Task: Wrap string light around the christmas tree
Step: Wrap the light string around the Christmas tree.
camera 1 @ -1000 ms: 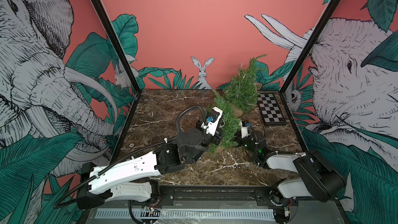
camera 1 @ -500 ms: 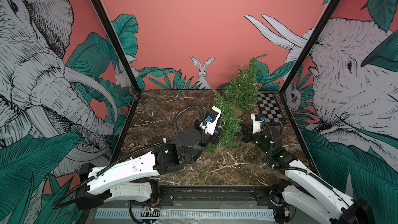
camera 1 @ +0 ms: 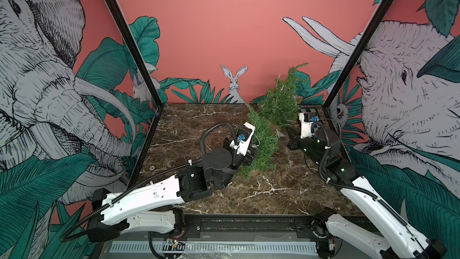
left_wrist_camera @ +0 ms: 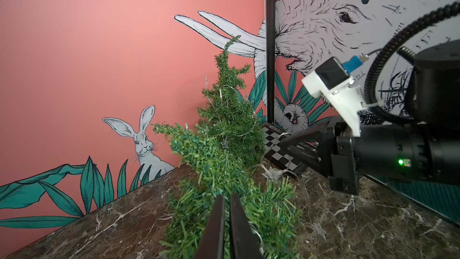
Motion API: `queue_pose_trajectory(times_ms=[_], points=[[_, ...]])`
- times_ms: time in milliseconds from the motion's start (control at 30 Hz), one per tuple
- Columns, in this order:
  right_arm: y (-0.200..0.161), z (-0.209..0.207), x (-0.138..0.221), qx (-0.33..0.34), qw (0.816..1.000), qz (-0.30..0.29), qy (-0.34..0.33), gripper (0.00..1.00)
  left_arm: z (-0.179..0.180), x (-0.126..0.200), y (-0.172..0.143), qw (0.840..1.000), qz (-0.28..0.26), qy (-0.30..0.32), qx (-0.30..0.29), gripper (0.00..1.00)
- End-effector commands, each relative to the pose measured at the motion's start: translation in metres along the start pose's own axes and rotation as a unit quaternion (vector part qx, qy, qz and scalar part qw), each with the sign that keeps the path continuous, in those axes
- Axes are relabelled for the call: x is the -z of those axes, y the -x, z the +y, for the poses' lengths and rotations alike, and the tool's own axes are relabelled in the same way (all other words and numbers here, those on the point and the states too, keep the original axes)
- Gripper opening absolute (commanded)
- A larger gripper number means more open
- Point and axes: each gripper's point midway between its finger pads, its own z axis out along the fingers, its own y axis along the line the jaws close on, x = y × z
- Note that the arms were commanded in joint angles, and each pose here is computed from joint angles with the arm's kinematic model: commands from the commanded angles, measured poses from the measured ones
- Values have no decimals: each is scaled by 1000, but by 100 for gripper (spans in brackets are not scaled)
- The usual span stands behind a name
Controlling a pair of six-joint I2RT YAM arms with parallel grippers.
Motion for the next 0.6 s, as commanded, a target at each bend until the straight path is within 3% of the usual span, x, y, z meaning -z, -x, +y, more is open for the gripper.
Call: queue_pose_trajectory(times_ms=[0, 133, 300, 567], points=[[12, 5, 12, 24, 1000, 0, 9, 0, 9, 7, 22, 1000, -23, 4, 9, 11], [19, 17, 29, 37, 998, 16, 40, 0, -6, 8, 21, 999, -19, -39, -1, 20], [20, 29, 47, 41, 995, 50, 73, 0, -45, 8, 14, 990, -3, -140, -9, 38], [25, 49, 60, -3, 989, 73, 125, 0, -86, -1, -7, 976, 25, -214, 25, 44]])
